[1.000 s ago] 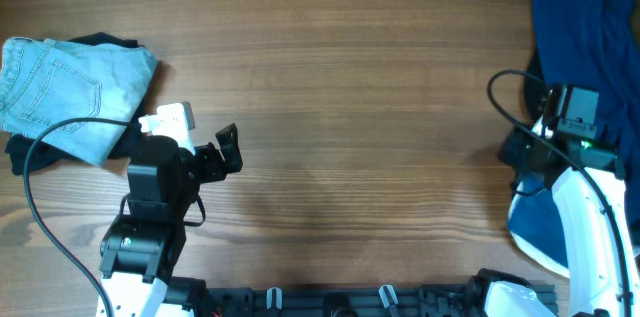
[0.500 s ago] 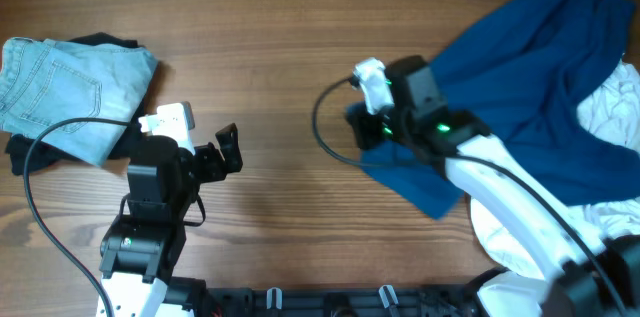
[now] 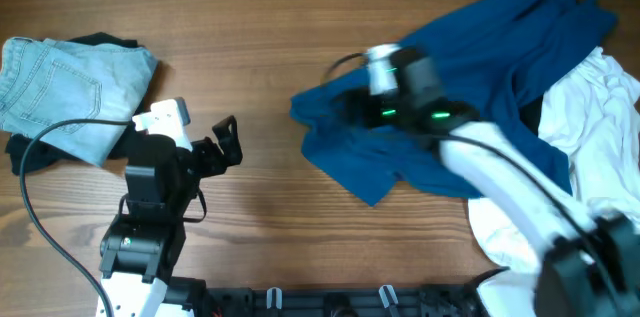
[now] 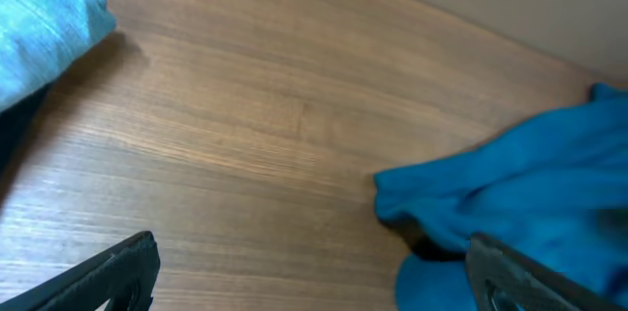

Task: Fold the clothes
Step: 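Drag the teal shirt leftward with the right gripper toward the left gripper, then grasp the shirt's left end with the left gripper and spread it left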

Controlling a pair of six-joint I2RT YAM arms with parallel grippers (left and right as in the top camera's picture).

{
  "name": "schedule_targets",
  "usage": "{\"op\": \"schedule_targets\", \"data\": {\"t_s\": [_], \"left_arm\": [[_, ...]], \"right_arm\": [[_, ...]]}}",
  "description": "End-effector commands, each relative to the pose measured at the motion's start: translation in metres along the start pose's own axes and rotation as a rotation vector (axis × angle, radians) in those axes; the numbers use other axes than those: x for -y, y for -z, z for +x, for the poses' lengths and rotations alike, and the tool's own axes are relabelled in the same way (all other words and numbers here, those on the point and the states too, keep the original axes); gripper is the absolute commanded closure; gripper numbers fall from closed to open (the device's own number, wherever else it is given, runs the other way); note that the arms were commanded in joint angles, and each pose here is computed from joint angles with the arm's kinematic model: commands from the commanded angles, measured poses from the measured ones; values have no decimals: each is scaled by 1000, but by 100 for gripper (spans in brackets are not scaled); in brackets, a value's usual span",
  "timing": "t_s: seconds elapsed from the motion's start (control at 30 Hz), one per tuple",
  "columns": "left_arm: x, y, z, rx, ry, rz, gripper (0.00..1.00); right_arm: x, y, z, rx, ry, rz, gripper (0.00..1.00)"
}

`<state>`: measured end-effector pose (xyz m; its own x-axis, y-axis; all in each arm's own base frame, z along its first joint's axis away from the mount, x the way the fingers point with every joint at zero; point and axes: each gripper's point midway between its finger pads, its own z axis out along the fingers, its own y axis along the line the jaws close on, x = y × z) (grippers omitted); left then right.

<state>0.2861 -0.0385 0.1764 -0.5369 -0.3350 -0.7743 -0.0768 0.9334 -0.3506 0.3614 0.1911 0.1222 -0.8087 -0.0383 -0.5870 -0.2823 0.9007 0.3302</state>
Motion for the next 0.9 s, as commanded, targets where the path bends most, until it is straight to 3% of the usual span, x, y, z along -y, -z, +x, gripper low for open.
{"op": "schedule_targets", "data": {"t_s": [0.0,0.1,0.2,0.37,0.57,0.63,0.67,0.7,0.73,0.87], "left_arm": [[16,4,-12,20,54,80,2],[29,-6,-10,-11,65,147,16],[40,-29,7,-93,74,177,16],[96,-85,65,-265,44,310,13],[148,-114,129,-408,165,415,13],[151,-119,140,-429,179,415,25],[151,-121,140,-422,178,412,45],[147,-125,132,-384,182,395,75],[144,-130,116,-317,192,386,96],[98,-139,6,20,299,324,96]], "right_arm": [[72,68,-24,110,-157,197,0],[114,100,-2,60,-281,295,0],[137,112,16,10,-365,349,0],[144,116,28,-30,-397,368,0],[143,116,31,-43,-401,369,0],[143,116,31,-44,-401,369,0],[143,116,32,-45,-401,370,0],[143,116,32,-48,-402,370,0],[143,116,33,-49,-402,370,0],[143,116,37,-68,-404,373,0]]}}
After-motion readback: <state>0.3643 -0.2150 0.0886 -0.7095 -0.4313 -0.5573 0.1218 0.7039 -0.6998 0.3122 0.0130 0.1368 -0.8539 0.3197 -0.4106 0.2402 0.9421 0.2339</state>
